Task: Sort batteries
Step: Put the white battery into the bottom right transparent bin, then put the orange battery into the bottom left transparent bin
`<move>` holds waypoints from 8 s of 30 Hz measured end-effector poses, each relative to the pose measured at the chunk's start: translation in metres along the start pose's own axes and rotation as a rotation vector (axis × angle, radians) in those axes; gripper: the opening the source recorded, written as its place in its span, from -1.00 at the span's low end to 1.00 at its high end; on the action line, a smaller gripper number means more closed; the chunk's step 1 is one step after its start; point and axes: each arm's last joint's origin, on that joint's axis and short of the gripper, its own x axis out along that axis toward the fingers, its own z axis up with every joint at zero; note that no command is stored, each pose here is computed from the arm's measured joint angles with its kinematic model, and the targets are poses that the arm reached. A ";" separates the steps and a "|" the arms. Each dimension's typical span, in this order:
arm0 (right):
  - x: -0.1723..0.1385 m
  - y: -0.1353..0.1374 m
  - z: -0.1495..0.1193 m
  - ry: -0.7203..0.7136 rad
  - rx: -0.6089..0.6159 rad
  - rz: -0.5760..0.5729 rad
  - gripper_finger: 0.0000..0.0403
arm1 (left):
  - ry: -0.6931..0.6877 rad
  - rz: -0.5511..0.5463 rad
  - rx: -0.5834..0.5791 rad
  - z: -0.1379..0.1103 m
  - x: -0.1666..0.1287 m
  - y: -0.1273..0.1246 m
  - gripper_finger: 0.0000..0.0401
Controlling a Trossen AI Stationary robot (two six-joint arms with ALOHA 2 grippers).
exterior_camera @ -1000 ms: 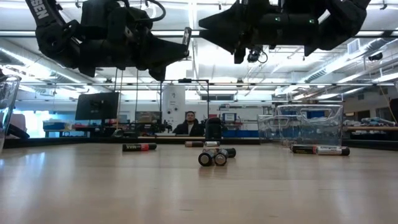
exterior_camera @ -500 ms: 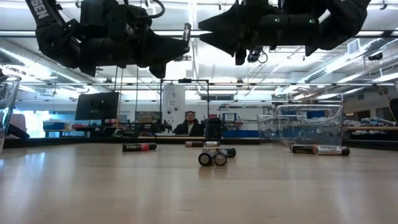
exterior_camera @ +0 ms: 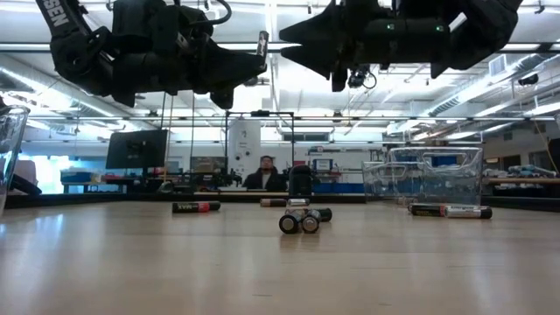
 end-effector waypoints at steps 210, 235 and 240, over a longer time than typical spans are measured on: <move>-0.191 0.089 -0.054 1.588 0.207 -0.213 -0.68 | 0.085 0.026 0.037 -0.003 0.007 -0.003 -0.27; -0.175 0.097 0.035 1.581 0.170 -0.299 -0.47 | 0.106 0.052 0.034 -0.005 0.007 -0.003 -0.27; -0.158 0.093 0.071 1.370 0.095 -0.253 -0.61 | 0.110 0.067 0.034 -0.006 0.007 -0.002 -0.28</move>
